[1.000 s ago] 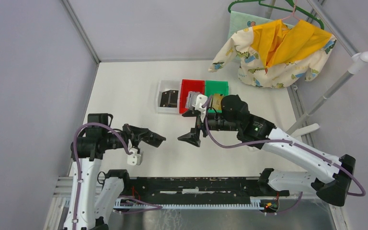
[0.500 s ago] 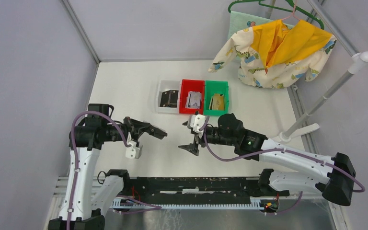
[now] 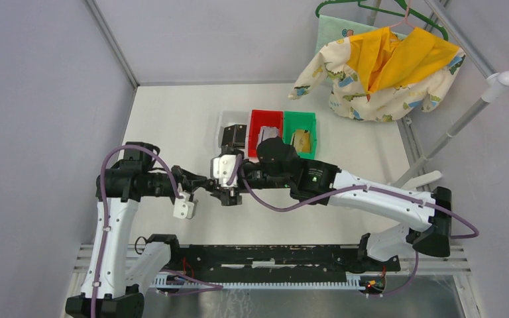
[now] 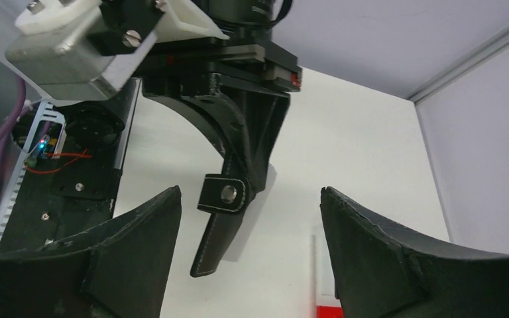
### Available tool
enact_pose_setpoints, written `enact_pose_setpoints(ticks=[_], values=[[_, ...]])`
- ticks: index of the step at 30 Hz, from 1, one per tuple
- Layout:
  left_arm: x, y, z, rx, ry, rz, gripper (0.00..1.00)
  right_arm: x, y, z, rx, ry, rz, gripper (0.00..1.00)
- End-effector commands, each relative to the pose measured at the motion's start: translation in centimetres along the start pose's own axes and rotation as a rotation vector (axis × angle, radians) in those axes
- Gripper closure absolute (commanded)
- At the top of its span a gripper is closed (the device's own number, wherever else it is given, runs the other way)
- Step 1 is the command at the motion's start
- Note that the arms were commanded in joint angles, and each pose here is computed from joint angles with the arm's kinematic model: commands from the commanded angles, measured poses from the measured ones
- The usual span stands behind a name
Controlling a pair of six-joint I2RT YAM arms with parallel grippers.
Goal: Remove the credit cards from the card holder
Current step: Remove the credit card from the card holder.
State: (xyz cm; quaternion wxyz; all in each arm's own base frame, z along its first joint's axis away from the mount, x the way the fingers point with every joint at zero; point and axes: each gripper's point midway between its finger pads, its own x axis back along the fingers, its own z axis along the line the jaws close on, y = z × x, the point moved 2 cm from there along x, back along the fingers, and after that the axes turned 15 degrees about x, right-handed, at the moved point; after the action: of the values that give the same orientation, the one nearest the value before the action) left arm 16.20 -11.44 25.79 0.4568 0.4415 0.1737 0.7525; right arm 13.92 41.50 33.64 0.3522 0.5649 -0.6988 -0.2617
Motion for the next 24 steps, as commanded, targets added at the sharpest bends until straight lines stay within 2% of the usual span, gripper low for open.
enact_pose_setpoints(ticks=[1,7,10,18,21,24], values=[[0.6,2.5,3.1,-0.648,0.029,-0.006,0.98,-0.4,0.4,1.2,0.008,0.102,0.058,0.19],[0.9,2.8,3.5,-0.64,0.044,0.001,0.98,-0.8,-0.5,2.1,-0.019,0.153,0.124,0.23],[1.1,3.1,3.6,-0.642,0.052,0.002,0.98,-1.2,-1.2,1.9,-0.049,0.12,0.153,0.25],[1.3,3.4,3.6,-0.65,0.063,0.0,0.98,-3.3,-1.3,-0.1,-0.114,0.011,0.176,0.48],[1.2,3.5,3.5,-0.653,0.065,-0.004,0.98,-3.8,-1.1,-0.8,-0.137,0.0,0.196,0.65],[1.2,3.5,3.9,-0.656,0.087,-0.006,0.98,-4.1,-1.6,-1.2,-0.17,-0.016,0.256,0.99]])
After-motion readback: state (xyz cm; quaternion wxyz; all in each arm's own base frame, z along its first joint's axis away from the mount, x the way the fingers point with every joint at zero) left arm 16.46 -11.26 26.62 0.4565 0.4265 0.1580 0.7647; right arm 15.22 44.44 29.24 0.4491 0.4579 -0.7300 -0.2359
